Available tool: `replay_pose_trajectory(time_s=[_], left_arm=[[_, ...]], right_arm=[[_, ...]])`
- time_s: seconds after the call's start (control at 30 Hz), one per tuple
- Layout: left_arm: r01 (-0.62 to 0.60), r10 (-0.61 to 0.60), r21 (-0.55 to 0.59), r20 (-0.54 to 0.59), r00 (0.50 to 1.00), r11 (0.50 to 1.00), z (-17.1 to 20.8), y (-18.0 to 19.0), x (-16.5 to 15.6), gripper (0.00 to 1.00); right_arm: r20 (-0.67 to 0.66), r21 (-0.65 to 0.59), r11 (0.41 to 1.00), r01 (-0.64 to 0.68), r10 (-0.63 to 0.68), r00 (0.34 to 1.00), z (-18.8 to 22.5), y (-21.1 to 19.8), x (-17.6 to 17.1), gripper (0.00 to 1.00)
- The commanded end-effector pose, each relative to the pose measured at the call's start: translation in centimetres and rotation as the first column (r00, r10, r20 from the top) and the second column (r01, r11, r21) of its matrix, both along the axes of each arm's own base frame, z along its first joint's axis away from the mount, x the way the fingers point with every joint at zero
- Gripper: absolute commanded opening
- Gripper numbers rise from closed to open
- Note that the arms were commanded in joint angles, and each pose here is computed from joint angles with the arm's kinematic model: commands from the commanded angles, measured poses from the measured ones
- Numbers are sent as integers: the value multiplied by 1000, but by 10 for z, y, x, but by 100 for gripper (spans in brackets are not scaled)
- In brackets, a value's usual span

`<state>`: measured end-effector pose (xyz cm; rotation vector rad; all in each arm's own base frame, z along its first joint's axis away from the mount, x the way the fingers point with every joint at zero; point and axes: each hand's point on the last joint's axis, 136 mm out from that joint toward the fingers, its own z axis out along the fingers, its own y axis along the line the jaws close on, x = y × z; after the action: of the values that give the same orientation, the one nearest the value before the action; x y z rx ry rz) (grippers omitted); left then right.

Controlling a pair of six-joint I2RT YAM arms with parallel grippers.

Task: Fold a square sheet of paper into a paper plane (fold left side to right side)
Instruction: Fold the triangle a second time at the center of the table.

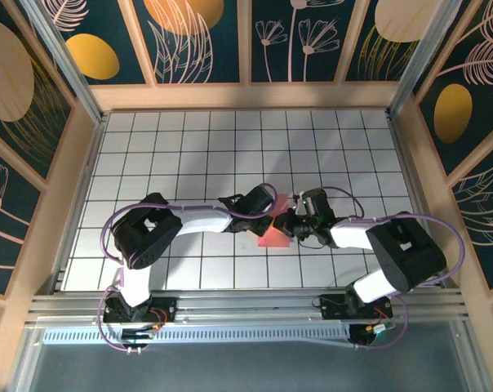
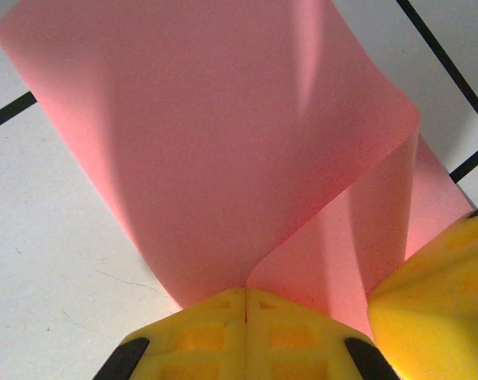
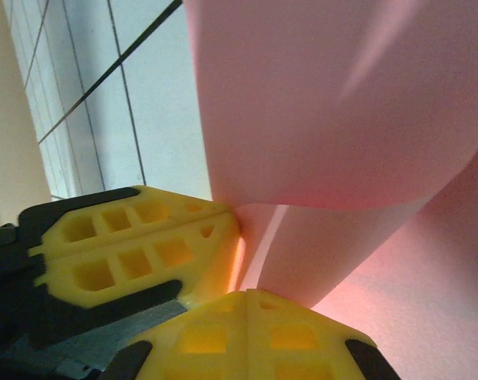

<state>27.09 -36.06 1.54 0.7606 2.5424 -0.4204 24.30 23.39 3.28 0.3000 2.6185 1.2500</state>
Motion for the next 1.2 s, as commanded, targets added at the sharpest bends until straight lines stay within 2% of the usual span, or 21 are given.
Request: replay_pose_trajectory(time_s=[0.0,0.53,0.73,1.03,1.17], left_arm=[[16,-14,35,-40,999,999,-16,5,-5,0],[17,-15,34,-39,999,999,-16,4,-5,0],[-3,3,20,-15,1000,1000,-5,3,0,0],[-72,71,5,100,992,997,53,2,26,16],[-101,104,-36,109,989,994,76,6,29,24]], right_arm=[[-3,-51,999,-5,5,1000,-9,-4,-2,0],[-54,-119,993,-5,-2,999,-27,-14,-10,0],[-88,-150,989,-11,-2,996,-37,-19,-17,0],[-102,-159,987,-9,-7,995,-43,-22,-21,0],[-96,-152,988,-8,-7,995,-41,-21,-20,0]])
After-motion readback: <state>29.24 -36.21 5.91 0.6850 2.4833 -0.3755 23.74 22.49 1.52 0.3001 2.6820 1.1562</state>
